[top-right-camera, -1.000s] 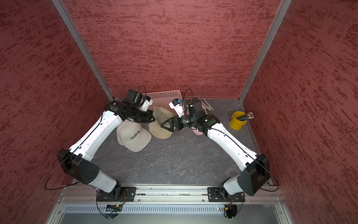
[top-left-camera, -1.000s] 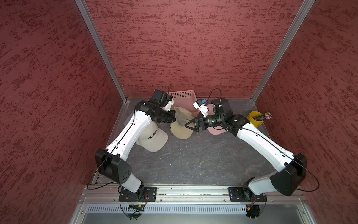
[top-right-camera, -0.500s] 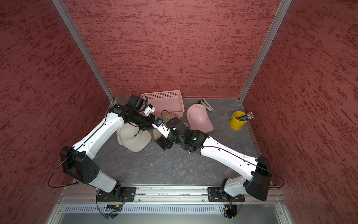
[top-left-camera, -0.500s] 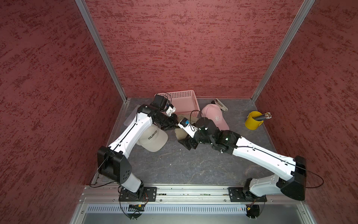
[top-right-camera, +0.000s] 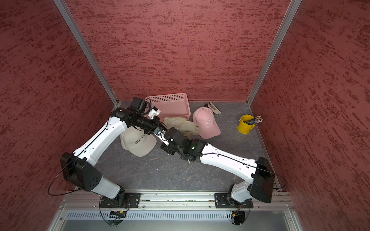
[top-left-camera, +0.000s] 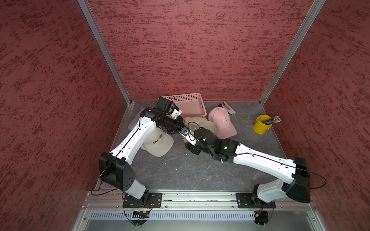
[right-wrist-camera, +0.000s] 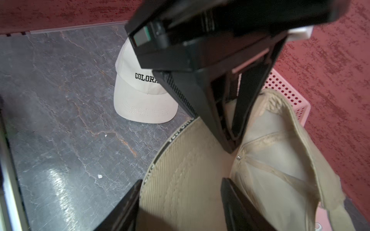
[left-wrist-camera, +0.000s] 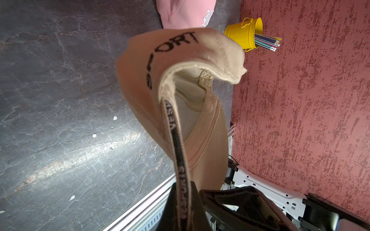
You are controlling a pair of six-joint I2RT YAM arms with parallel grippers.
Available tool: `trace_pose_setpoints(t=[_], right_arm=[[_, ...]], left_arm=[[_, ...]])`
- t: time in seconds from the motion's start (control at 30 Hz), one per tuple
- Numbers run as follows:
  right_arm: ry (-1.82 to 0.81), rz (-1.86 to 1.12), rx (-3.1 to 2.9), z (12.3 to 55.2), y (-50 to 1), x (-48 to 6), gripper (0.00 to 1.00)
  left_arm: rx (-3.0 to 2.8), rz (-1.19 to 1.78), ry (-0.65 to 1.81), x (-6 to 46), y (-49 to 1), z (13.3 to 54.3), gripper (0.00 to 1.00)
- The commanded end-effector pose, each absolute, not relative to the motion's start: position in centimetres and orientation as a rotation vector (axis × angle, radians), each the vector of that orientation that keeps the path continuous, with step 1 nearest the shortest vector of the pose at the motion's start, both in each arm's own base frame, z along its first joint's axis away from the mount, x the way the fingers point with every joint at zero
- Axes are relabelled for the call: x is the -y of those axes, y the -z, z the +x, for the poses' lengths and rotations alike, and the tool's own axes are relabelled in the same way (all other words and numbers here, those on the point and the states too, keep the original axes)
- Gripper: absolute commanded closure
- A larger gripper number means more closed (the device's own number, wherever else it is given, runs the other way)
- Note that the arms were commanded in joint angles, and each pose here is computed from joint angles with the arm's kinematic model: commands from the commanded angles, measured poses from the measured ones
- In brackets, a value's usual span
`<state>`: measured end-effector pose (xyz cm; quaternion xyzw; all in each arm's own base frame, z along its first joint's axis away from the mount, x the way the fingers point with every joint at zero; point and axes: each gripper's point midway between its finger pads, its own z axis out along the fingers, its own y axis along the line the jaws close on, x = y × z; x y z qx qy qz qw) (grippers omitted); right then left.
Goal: Turn the baseball cap inside out
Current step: Turn over the baseball cap.
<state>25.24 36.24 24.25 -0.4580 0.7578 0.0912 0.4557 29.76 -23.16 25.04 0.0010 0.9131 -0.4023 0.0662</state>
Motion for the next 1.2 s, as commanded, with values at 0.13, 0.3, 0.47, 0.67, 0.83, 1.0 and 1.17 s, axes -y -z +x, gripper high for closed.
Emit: trace_pose_setpoints(t=[0.13,0.3,0.47,0.67,0.83,1.0,1.17], right_arm=[[-0.107,-1.085,-1.886,26.5,-22.9,-35.3,0.65],[-0.125,-1.075,-1.880,26.3,-23.2,-35.2,0.81],[-0.204,-1.089,-1.891,25.5,-23.5,-35.7,0.96],[-0.386,-1.070,-1.991,24.6,-25.2,-35.0,1.00],[-0.614,-0.934,-2.142,25.0,-26.9,-33.6,1.00],[-0.839,-0.703,-2.242,26.5,-28.6,-32.4,1.00],[-1.033,-0.417,-2.256,29.3,-30.5,-31.0,1.00]], left_arm=[[-2.704,0.049,1.268,23.0,-26.7,29.0,1.00],[-2.704,0.049,1.263,22.9,-26.6,29.1,1.00],[-2.704,0.056,1.261,22.9,-26.6,29.1,1.00],[-2.641,0.069,1.226,22.2,-27.8,29.5,0.33],[-2.553,0.069,1.168,20.8,-30.0,30.1,0.00],[-2.504,0.008,0.914,16.6,-31.2,31.4,0.00],[-2.461,-0.015,0.668,12.7,-31.6,32.3,0.00]])
